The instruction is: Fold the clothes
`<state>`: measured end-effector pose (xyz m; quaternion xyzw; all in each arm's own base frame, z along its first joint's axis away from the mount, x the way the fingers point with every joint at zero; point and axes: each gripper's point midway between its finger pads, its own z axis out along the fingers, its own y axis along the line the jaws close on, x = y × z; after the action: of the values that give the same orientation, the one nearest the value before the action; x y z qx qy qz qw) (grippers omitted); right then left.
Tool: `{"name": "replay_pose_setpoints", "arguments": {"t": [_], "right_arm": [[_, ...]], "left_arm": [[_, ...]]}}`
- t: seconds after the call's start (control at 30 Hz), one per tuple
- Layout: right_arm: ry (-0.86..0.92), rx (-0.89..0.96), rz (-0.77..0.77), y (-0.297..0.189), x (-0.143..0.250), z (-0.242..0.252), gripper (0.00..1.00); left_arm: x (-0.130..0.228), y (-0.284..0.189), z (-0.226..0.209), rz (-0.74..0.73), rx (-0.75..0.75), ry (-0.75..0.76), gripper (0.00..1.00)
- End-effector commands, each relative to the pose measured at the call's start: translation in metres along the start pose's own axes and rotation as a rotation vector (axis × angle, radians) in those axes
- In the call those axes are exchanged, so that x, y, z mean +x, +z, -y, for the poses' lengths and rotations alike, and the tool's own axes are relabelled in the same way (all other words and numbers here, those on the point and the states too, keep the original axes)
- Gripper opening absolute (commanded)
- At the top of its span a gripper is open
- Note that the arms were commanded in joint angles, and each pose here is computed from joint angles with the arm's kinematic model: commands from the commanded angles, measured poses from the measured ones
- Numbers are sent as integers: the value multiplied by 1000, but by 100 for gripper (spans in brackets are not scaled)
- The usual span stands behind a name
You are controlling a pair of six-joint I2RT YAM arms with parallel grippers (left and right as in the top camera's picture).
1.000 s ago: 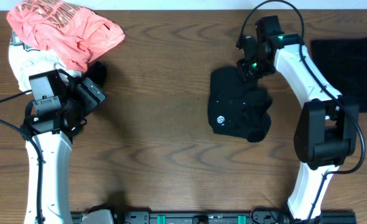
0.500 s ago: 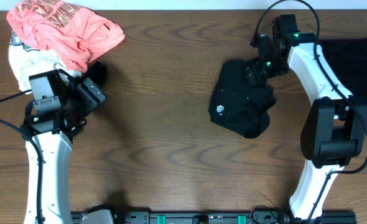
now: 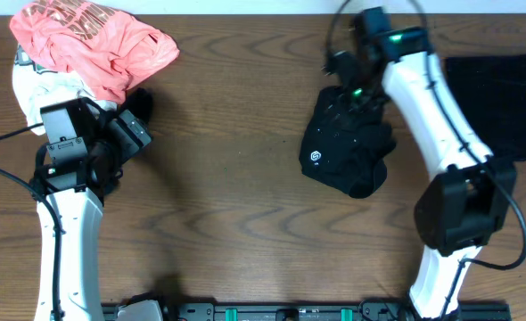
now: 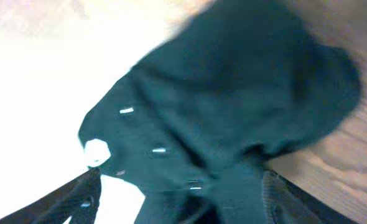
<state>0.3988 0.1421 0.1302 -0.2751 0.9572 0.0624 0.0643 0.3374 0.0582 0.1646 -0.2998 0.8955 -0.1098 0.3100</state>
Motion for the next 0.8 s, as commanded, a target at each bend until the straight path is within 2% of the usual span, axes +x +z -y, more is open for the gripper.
{"name": "replay_pose_setpoints", "arguments": {"t": [0.0,0.17,0.27,0.33,0.67,0.77], "right_arm": [[-83,102,-50,-1,6,-12,72],[-113,173,-135,6,21,-29,63],[-78,188,-170,9,29,-36,60],[-25,191,-186,12,35,-41,56],[340,303,-304,35,80,-54,55],[441,438,-325,38,97,-43,53]], "left_arm": [[-11,-1,-6,37,-27,29,98],[-23,-4,-17,72,-41,0,98],[-27,-5,-25,83,-54,-20,98],[-28,-6,-28,87,-60,-28,98],[-28,-6,-29,85,-61,-30,98],[-27,-6,-29,80,-63,-31,98]]}}
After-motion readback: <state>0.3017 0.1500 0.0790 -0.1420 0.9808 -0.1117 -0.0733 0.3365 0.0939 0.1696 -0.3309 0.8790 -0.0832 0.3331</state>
